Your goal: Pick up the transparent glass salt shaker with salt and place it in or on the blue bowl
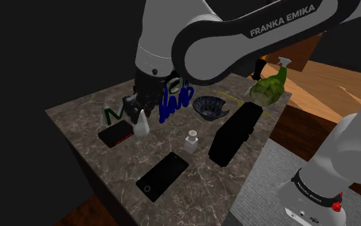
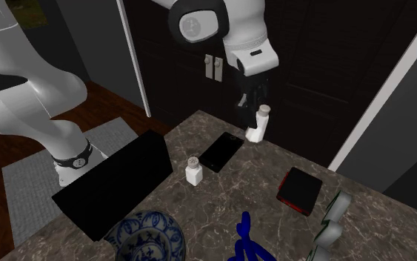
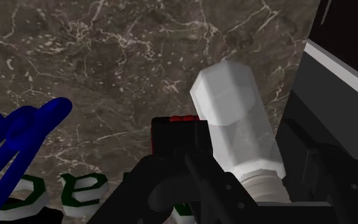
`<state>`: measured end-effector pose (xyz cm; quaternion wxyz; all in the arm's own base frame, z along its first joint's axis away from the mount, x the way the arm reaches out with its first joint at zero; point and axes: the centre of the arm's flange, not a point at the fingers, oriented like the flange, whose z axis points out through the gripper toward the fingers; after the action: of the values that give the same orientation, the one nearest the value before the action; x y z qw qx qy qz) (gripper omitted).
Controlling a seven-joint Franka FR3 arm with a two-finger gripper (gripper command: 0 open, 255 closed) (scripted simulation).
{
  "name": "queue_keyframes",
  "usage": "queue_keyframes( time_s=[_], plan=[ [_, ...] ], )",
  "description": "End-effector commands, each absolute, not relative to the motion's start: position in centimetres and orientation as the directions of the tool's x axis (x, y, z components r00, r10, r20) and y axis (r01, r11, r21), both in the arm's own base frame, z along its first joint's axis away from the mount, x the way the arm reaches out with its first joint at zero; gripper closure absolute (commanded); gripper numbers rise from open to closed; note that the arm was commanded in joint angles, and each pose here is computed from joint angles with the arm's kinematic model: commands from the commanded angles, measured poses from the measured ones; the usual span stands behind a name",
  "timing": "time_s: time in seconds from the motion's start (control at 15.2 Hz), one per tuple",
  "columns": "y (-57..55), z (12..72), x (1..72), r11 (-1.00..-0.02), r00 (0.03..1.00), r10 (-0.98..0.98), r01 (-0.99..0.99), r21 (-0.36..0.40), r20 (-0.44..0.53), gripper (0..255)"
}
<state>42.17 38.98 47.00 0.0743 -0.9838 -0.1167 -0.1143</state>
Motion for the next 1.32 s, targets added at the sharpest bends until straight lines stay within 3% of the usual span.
queue_keyframes(
  time_s=[0.0,1.25],
  plan=[
    [38.9,48.2,42.1,-0.962,0.947,0.213,0.247,-0.119,0.242,255],
    [15.2,49.5,43.4,-0.962,0.947,0.213,0.247,-0.119,0.242,255]
  ],
)
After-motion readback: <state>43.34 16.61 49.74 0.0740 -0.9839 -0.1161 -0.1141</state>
